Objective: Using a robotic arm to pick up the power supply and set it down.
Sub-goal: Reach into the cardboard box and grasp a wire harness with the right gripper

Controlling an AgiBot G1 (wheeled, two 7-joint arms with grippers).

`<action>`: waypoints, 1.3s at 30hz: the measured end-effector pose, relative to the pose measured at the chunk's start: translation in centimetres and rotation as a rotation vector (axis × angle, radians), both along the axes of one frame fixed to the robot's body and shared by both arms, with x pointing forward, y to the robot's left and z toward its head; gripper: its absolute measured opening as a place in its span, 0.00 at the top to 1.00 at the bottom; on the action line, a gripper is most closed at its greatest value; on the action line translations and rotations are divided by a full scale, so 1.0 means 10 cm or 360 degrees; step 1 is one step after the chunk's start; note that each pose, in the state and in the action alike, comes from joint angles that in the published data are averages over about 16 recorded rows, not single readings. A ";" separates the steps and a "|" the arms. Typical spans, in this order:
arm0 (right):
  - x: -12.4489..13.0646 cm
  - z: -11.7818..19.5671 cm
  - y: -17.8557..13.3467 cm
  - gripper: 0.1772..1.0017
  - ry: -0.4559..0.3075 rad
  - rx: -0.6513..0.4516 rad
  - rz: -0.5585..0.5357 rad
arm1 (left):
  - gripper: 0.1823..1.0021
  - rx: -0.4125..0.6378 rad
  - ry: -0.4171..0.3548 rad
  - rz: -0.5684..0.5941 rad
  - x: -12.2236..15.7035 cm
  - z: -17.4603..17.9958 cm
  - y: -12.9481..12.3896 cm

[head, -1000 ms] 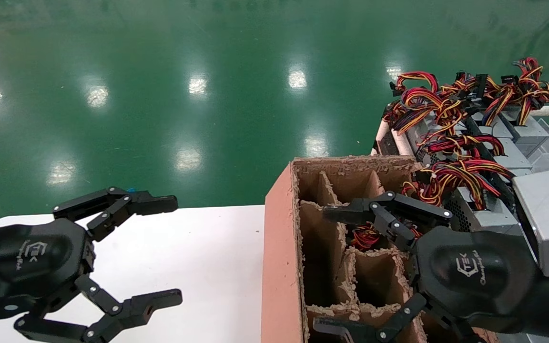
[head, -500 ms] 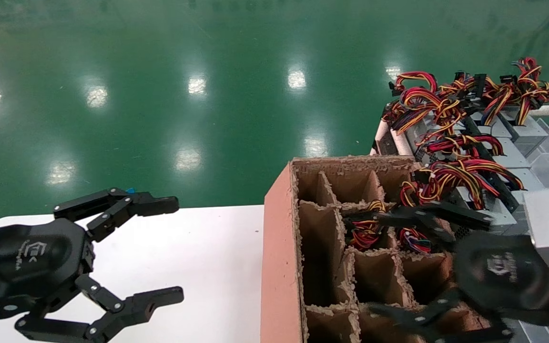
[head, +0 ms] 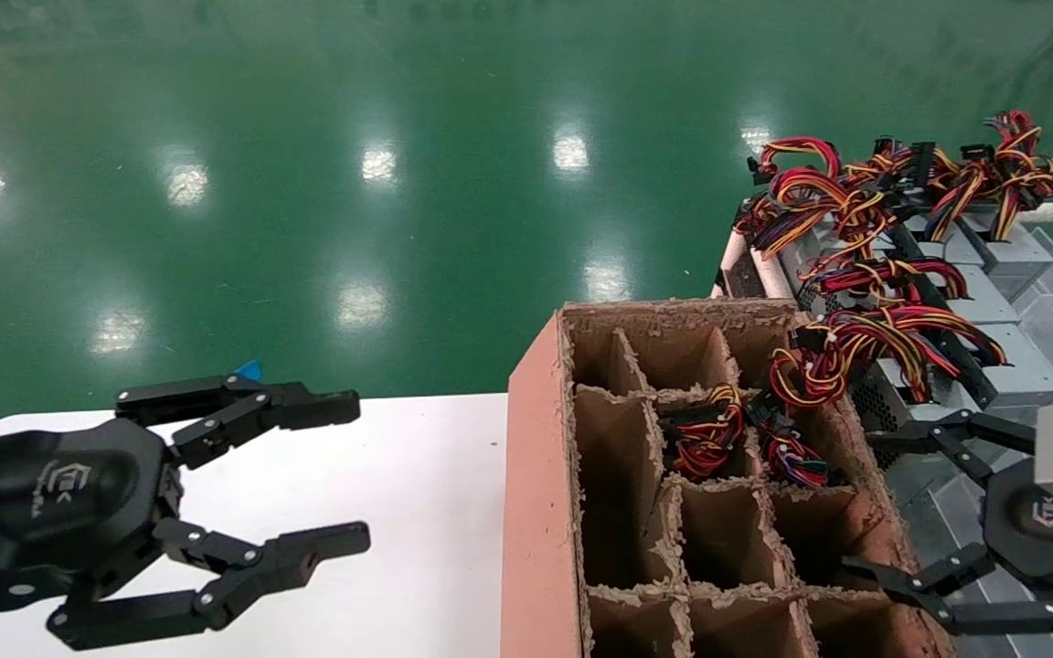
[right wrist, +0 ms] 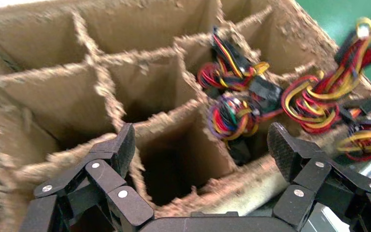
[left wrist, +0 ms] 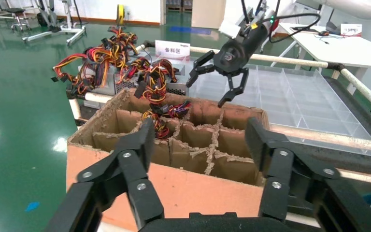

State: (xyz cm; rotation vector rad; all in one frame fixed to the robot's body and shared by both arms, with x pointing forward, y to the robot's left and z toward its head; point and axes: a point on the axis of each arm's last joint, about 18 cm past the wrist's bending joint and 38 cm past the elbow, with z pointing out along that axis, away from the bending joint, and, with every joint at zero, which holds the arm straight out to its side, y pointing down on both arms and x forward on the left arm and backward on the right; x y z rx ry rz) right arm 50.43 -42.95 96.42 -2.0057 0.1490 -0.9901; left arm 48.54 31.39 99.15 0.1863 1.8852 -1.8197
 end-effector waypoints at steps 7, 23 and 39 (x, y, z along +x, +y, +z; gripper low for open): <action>0.17 -0.08 -0.05 0.06 -0.0022 -0.0005 -0.0018 | 0.45 0.0000 0.0000 0.0000 0.00 0.00 0.00; 0.42 -0.16 -0.04 0.35 -0.0035 -0.0018 0.0001 | 0.85 0.0000 0.0000 0.0000 0.00 0.00 0.00; 0.47 -0.10 -0.11 0.79 -0.0118 -0.0145 -0.0054 | 0.98 0.0000 0.0000 0.0000 0.00 0.00 0.00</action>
